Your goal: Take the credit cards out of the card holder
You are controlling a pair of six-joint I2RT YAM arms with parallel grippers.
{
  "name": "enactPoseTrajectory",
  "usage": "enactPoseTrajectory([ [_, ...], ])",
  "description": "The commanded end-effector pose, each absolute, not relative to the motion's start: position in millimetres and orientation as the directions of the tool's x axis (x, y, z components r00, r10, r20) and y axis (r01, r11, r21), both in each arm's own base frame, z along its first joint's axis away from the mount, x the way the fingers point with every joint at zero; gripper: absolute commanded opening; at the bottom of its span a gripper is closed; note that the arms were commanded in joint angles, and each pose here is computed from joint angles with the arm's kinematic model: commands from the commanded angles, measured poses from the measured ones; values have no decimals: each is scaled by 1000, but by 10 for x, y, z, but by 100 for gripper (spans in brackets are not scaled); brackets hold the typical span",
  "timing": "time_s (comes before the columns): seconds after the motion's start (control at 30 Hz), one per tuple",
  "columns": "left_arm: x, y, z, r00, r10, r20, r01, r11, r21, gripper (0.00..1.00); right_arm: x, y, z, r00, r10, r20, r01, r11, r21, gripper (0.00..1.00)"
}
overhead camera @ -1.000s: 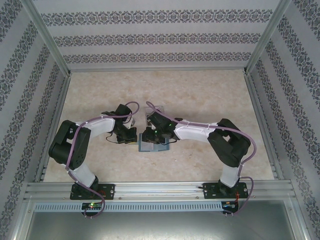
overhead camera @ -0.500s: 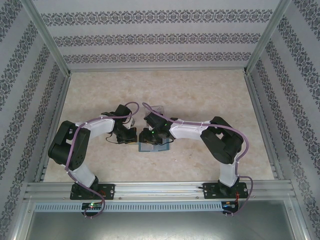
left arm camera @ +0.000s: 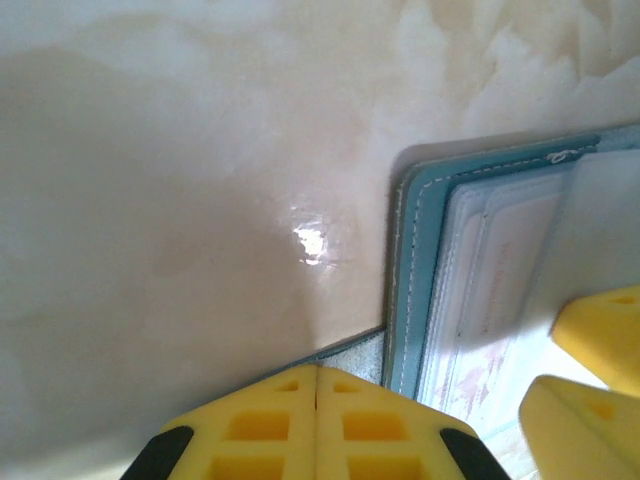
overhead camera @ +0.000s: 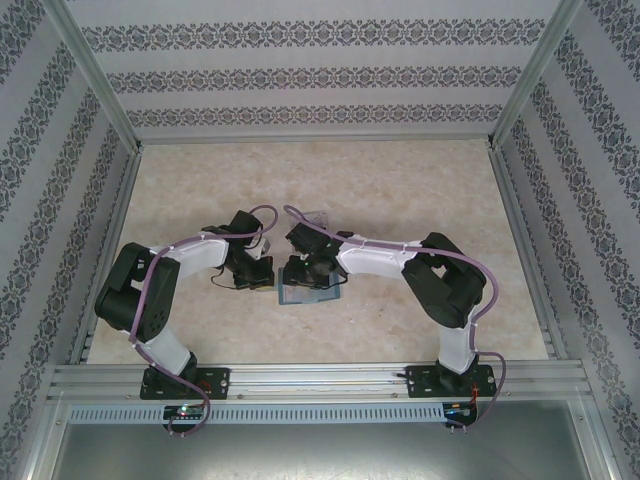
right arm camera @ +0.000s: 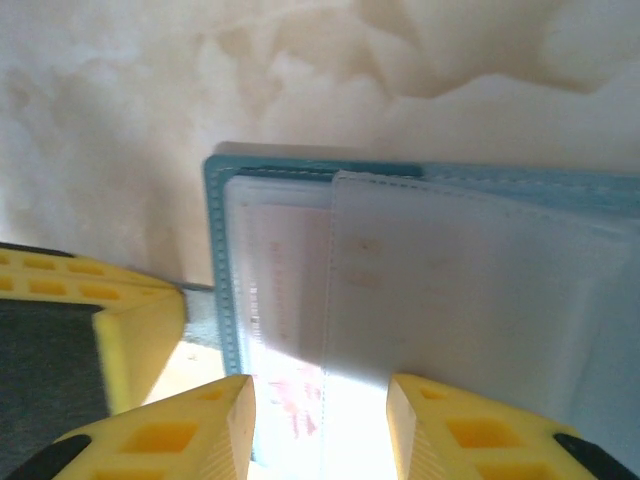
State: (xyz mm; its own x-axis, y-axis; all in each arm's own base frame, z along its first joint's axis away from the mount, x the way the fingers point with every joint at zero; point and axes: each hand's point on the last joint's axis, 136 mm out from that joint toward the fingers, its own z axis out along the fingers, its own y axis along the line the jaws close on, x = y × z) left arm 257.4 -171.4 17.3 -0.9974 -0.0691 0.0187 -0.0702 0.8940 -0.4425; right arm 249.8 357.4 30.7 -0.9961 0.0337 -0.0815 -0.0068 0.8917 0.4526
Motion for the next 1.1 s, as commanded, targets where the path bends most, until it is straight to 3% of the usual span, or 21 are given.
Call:
enactPoseTrajectory([
  [0.0,2381,-1623,98,-994,-71,82,-98,906,-412,5,2436,3335,267,-996,17,-92,-13,948,317,41],
  [0.67,2371,-1627,101,-994,-73,87,-102,903,-416,5,2454,3086,397,-987,-60,-146,-78,990,117,47],
  [1.07,2372,-1615,101,-993,-72,89,-103,906,-411,5,2451,3044,466,-984,-78,-158,-95,990,104,30],
])
